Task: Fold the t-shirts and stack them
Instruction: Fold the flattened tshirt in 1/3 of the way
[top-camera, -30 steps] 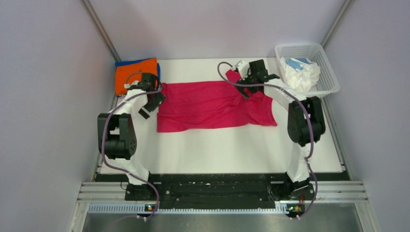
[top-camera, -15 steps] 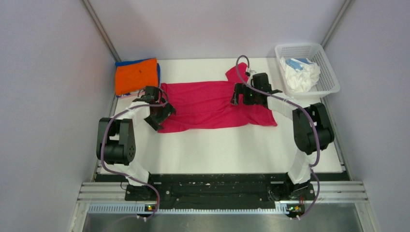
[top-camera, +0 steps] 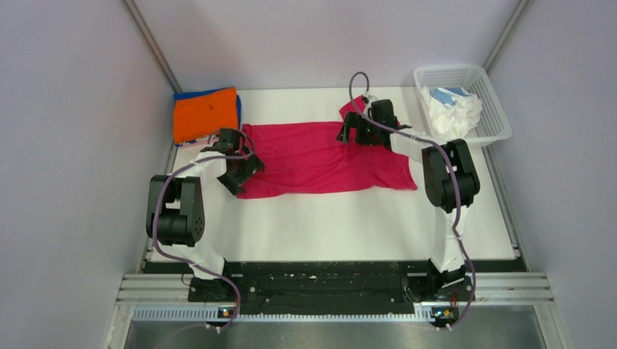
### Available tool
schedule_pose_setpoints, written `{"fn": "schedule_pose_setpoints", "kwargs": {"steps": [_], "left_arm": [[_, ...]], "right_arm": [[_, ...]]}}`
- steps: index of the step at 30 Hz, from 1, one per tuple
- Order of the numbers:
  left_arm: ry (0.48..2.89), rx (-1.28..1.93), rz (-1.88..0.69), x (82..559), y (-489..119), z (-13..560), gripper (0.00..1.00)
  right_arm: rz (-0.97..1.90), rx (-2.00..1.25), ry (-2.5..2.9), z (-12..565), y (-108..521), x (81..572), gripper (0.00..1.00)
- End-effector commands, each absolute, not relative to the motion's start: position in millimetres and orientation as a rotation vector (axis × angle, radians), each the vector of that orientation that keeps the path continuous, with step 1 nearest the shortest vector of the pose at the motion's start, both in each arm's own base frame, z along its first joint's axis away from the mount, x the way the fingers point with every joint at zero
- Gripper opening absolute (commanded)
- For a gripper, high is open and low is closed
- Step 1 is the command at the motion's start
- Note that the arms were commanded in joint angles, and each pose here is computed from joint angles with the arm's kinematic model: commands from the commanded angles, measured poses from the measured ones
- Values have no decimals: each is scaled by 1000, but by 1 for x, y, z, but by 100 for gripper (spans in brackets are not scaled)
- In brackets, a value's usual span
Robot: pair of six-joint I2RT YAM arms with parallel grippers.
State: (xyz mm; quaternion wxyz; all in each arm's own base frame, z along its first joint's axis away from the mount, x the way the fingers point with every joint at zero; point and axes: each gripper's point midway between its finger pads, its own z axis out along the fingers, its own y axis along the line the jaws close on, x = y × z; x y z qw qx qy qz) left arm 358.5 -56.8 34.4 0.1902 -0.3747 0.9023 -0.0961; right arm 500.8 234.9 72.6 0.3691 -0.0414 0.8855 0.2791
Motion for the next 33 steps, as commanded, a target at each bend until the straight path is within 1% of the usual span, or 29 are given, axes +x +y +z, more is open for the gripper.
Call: {"fn": "schedule_pose_setpoints", "kwargs": {"steps": [1,4,6,8,12,15,18,21,22,25,26,28,33], "left_arm": [[2561,-1041,-144,353,-42,18,99],[2564,-1042,-142,352,-42,20,99],[2560,-1041,-140,352,-41,21,99],[2551,-1036,-136,352,-40,25,99],[2548,-1030,-119,350,-37,25,99],[2558,-1026,-109,347,-37,22,99],[2568,-1016,-89,344,-35,20,99],[2578,-1001,-70,343,-33,19,99],[2581,-996,-72,344,-33,19,99],[2600,-980,-85,345,-35,16,99],[2607,-978,-89,345,-36,15,99],[2619,-968,-96,345,-38,13,99],[2633,-959,-87,344,-37,11,99]], "right_arm": [[703,-63,2113,120,244,550,99],[626,-47,2125,128,237,560,99],[570,-51,2130,140,227,554,99],[502,-47,2149,146,211,536,99],[301,46,2287,136,157,470,99],[131,215,2456,105,100,399,99],[107,396,2562,88,62,343,98],[72,488,2592,75,38,310,96],[77,503,2598,72,36,304,95],[117,503,2588,61,38,302,88],[137,505,2579,56,39,304,83],[161,510,2566,48,41,310,78],[150,570,2519,33,36,330,62]]}}
